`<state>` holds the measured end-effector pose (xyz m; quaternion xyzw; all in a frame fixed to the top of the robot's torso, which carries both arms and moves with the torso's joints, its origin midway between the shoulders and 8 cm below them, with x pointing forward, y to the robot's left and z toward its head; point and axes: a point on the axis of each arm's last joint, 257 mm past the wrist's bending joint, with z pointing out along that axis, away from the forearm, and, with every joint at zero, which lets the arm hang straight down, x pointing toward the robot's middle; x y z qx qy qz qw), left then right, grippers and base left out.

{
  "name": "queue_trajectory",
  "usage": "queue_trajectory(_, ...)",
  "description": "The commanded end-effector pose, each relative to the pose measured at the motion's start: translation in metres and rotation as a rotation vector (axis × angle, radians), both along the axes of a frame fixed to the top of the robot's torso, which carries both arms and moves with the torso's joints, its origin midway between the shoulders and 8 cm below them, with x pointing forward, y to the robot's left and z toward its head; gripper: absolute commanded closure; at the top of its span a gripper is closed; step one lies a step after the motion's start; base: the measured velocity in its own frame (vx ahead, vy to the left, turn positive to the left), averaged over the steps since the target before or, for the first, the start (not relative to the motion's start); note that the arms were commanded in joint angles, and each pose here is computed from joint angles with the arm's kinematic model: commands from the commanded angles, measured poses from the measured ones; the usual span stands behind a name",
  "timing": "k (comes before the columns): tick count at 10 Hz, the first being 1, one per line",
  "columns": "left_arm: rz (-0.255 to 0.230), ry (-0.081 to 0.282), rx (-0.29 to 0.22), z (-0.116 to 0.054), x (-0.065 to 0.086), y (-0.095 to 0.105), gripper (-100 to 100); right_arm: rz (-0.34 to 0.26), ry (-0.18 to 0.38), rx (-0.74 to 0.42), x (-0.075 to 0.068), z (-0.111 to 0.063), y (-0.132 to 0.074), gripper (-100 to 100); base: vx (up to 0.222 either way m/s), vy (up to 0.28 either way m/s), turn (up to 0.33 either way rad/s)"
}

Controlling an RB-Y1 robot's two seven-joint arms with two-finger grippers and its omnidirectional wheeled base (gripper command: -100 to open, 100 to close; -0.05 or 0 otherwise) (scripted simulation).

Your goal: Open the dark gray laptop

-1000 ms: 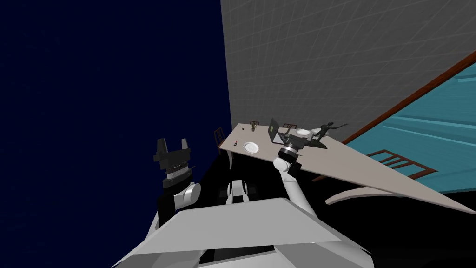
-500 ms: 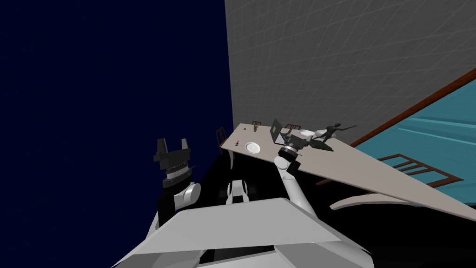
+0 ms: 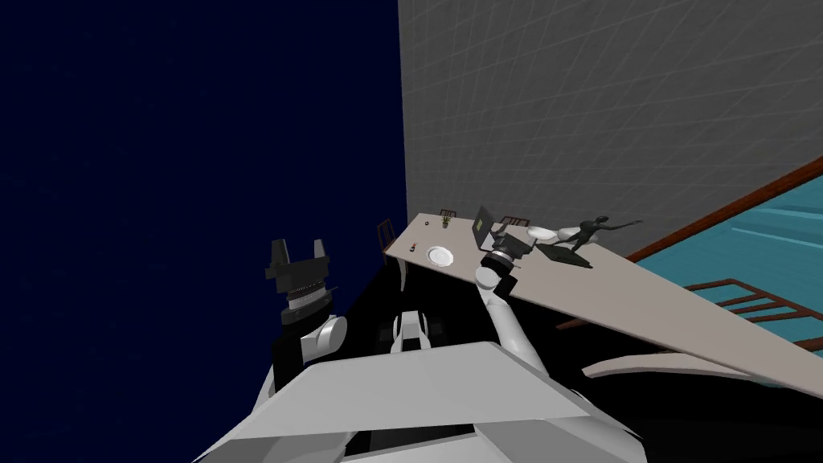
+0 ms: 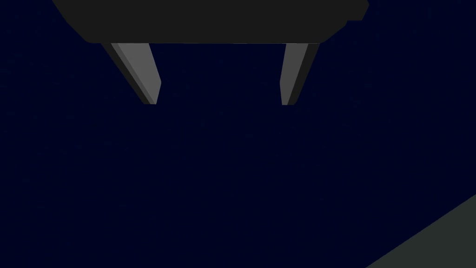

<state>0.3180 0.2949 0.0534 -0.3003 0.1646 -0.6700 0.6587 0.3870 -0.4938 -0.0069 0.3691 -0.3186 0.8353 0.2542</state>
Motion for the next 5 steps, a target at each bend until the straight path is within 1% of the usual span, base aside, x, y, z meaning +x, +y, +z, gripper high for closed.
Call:
queue_trajectory(1, 0.0, 0.0, 0.0, 0.0, 0.0, 0.0, 0, 0.014, -0.024, 0.083, 0.006, -0.012, -0.012, -100, -0.003, -0.023, 0.097)
queue_trajectory(2, 0.0, 0.0, 0.0, 0.0, 0.0, 0.0, 0, 0.015, -0.045, 0.123, 0.01, -0.017, -0.02, -100, -0.005, -0.03, 0.138)
queue_trajectory(3, 0.0, 0.0, 0.0, 0.0, 0.0, 0.0, 0, 0.024, -0.047, 0.154, 0.012, -0.023, -0.022, -100, -0.003, -0.03, 0.085)
queue_trajectory(4, 0.0, 0.0, 0.0, 0.0, 0.0, 0.0, 0, 0.025, -0.066, 0.189, 0.016, -0.027, -0.03, -100, -0.005, -0.036, 0.176)
queue_trajectory(5, 0.0, 0.0, 0.0, 0.0, 0.0, 0.0, 0, 0.032, -0.068, 0.216, 0.017, -0.032, -0.031, -100, -0.008, -0.041, 0.077)
